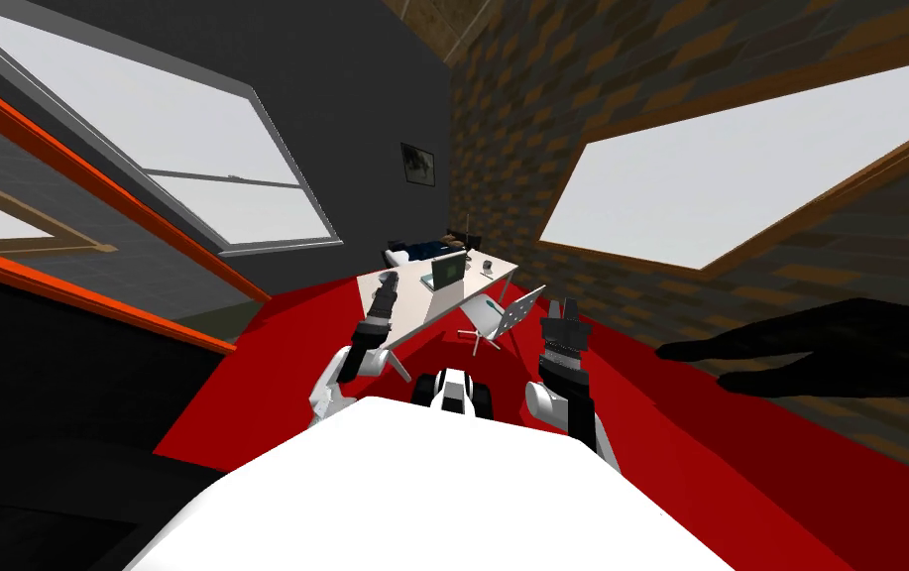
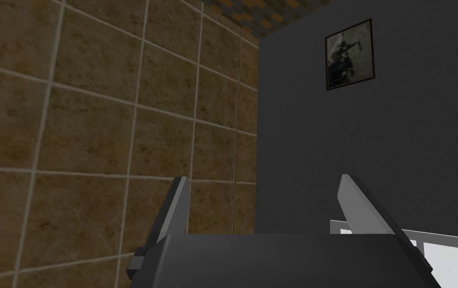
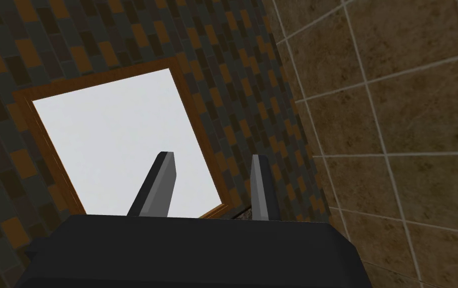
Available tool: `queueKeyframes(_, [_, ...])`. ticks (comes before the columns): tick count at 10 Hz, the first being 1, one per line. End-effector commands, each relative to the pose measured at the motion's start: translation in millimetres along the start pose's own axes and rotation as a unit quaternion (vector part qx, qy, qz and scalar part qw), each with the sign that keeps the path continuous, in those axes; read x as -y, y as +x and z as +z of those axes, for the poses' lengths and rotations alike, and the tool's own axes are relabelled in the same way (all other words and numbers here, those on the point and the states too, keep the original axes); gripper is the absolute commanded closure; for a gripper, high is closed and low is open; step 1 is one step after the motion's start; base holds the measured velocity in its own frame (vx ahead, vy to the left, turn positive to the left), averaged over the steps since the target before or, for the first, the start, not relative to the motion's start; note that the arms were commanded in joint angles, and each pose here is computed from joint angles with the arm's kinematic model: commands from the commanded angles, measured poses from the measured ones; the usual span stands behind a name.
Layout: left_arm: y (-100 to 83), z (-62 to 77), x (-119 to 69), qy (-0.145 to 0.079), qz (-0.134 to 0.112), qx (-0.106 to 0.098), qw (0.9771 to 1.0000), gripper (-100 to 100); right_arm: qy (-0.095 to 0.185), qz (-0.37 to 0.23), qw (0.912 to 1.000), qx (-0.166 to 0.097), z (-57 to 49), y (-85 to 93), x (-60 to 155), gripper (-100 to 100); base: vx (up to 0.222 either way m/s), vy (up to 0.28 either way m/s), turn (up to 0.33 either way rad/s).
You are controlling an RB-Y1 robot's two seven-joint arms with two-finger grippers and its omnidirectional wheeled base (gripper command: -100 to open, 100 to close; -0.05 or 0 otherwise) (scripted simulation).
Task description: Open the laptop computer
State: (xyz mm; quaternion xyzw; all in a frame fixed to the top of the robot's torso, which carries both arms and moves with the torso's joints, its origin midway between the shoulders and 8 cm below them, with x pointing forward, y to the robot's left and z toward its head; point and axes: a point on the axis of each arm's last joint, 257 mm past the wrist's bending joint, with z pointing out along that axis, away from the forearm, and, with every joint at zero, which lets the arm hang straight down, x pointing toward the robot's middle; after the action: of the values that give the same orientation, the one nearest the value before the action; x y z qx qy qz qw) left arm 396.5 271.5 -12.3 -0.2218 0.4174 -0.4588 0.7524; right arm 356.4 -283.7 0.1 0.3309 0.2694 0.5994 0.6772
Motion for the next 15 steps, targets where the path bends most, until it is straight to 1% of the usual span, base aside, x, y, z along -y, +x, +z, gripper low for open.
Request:
queueKeyframes(1, [-9.7, 11.1, -36.2, -0.032, 0.036, -0.006, 0.9988, -100, 0.0, 0.0, 1.0, 0.0, 0.0, 0.0, 0.0, 0, -0.073, -0.063, -0.115])
queueKeyframes(3, [-22.1, 17.2, -69.7, -0.066, 0.063, -0.004, 0.9958, -100, 0.0, 0.0, 1.0, 0.0, 0.0, 0.0, 0.0, 0, -0.077, -0.063, -0.145])
queueKeyframes(4, [-30.3, 20.4, -85.4, -0.083, 0.076, 0.0, 0.9937, -100, 0.0, 0.0, 1.0, 0.0, 0.0, 0.0, 0.0, 0, -0.071, -0.076, -0.135])
queueKeyframes(6, [-49.9, 27.0, -114.2, -0.115, 0.099, 0.012, 0.9884, -100, 0.0, 0.0, 1.0, 0.0, 0.0, 0.0, 0.0, 0, -0.066, -0.077, -0.135])
queueKeyframes(7, [-49.3, 25.9, -116.8, -0.118, 0.098, 0.011, 0.9881, -100, 0.0, 0.0, 1.0, 0.0, 0.0, 0.0, 0.0, 0, -0.026, -0.053, -0.059])
queueKeyframes(9, [-71.6, 31.4, -143.5, -0.15, 0.117, 0.027, 0.9814, -100, 0.0, 0.0, 1.0, 0.0, -0.1, -0.1, 0.0, 0, -0.017, -0.06, -0.112])
queueKeyframes(10, [-70.7, 29.6, -147.8, -0.154, 0.116, 0.026, 0.9808, -100, 0.0, 0.0, 1.0, 0.0, -0.1, -0.1, 0.0, 0, -0.014, -0.053, -0.046])
queueKeyframes(12, [-93.4, 32.3, -174.7, -0.189, 0.129, 0.045, 0.9724, -100, 0.0, 0.0, 1.0, 0.0, -0.1, -0.1, 0.0, 0, -0.01, -0.065, -0.098])
queueKeyframes(13, [-104.3, 32.2, -188.9, -0.208, 0.133, 0.055, 0.9675, -100, 0.0, 0.0, 1.0, 0.0, -0.1, -0.1, 0.0, 0, 0.0, -0.093, -0.118])
queueKeyframes(14, [-103.7, 30.9, -191.3, -0.21, 0.132, 0.054, 0.9671, -100, 0.0, 0.0, 1.0, 0.0, -0.1, -0.1, 0.0, 0, 0.016, -0.058, -0.045])
queueKeyframes(15, [-114.3, 30.5, -204.6, -0.228, 0.135, 0.065, 0.962, -100, 0.0, 0.0, 1.0, 0.0, -0.1, -0.1, 0.0, 0, 0.028, -0.045, -0.073])
